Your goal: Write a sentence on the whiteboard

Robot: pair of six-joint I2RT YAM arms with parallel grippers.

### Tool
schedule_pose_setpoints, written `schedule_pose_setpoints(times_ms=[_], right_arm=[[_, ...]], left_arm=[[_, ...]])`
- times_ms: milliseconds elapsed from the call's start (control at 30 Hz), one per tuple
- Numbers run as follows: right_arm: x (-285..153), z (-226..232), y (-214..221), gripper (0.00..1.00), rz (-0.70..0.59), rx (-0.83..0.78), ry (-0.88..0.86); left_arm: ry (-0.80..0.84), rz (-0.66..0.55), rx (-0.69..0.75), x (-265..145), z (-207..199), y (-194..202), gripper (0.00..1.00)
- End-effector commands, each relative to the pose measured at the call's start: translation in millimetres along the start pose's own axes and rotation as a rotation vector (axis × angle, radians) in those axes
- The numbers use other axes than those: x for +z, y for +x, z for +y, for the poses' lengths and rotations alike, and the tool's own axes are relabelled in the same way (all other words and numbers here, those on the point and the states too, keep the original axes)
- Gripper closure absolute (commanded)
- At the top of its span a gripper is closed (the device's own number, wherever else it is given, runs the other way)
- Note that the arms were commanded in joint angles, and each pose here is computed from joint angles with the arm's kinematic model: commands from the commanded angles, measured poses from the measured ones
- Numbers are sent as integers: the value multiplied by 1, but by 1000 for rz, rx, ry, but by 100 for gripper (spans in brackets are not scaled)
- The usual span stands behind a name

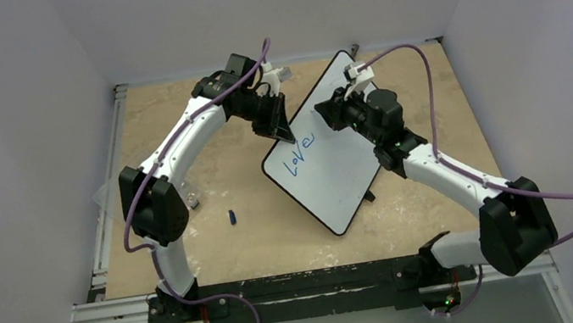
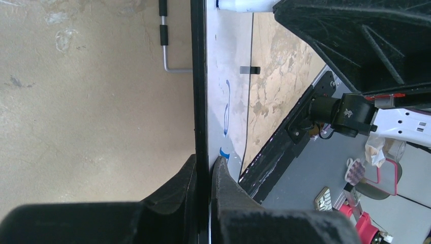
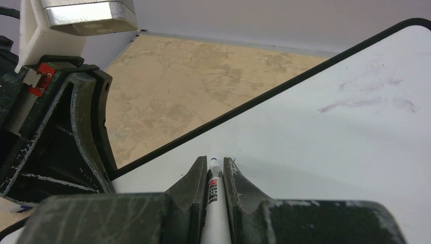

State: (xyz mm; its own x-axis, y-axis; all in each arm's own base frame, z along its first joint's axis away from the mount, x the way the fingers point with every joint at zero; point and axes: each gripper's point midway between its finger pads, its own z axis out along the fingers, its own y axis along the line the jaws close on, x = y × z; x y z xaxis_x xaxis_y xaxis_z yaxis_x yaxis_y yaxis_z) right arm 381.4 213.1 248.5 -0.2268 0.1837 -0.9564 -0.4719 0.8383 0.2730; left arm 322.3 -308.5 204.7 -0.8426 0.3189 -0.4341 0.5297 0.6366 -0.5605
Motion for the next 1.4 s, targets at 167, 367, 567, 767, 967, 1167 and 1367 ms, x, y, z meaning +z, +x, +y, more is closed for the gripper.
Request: schedule_pose_setpoints(times_ms=[167,367,567,767,967,1167,1367], right_arm=[[2,0,-10,100,-38,-11,-2],[-11,-4,12,100,1,0,11],[-27,-10,35,100,45,8,26],[-33,-11,48,100,75,9,26],[-29,-8,39,100,58,10,17],[-21,-5,22,100,28,2,12],[-11,-4,13,100,18,-5,12]], left_arm=[[-190,4,102,-4,31,6,100],[-197,1,104,-5,32,5,100],[-198,-6,98,-7,29,5,100],[-195,-6,93,-7,29,5,100],[-198,2,91,-5,30,6,100],[-198,11,93,-2,29,8,100],[-204,18,99,0,30,10,100]])
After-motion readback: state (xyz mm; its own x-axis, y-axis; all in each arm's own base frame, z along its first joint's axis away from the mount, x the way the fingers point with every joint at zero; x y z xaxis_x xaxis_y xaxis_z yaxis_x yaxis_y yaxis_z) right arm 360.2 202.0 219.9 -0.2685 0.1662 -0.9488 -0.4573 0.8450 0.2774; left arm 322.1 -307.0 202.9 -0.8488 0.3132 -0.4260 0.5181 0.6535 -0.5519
